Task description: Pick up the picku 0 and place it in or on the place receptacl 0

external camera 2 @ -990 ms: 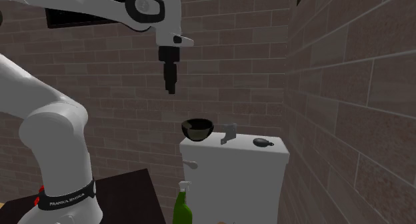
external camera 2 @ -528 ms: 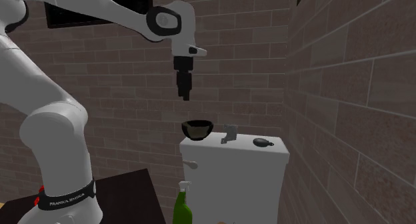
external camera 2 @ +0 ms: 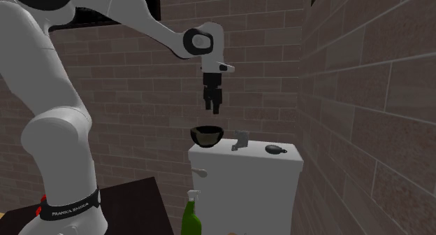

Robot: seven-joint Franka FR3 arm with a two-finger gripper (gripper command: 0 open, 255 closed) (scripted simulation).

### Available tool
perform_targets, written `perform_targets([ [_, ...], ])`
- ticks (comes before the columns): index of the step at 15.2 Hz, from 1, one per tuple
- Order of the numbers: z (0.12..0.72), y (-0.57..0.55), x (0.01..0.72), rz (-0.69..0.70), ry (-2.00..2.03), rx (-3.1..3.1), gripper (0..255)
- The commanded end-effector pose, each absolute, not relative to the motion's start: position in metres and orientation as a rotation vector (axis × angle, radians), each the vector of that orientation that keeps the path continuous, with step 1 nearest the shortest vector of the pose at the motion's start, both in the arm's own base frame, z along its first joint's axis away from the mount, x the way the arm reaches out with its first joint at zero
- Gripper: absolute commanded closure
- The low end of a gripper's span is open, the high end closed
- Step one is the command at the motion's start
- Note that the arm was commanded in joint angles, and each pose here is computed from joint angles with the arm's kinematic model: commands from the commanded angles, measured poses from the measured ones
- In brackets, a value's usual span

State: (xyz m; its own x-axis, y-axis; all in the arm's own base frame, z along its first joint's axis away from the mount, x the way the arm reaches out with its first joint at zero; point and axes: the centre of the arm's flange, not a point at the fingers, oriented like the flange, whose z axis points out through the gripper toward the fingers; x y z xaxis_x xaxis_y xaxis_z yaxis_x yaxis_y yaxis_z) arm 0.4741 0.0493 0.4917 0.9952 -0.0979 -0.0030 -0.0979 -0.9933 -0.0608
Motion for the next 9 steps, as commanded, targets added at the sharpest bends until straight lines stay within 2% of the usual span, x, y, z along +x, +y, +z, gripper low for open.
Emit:
perform_targets([
  [1,0.481,0.053,0.498,0.000,0.142,-3.083,0],
  [9,0.435,0.077,0.592,0.002,0.107,-3.107,0],
])
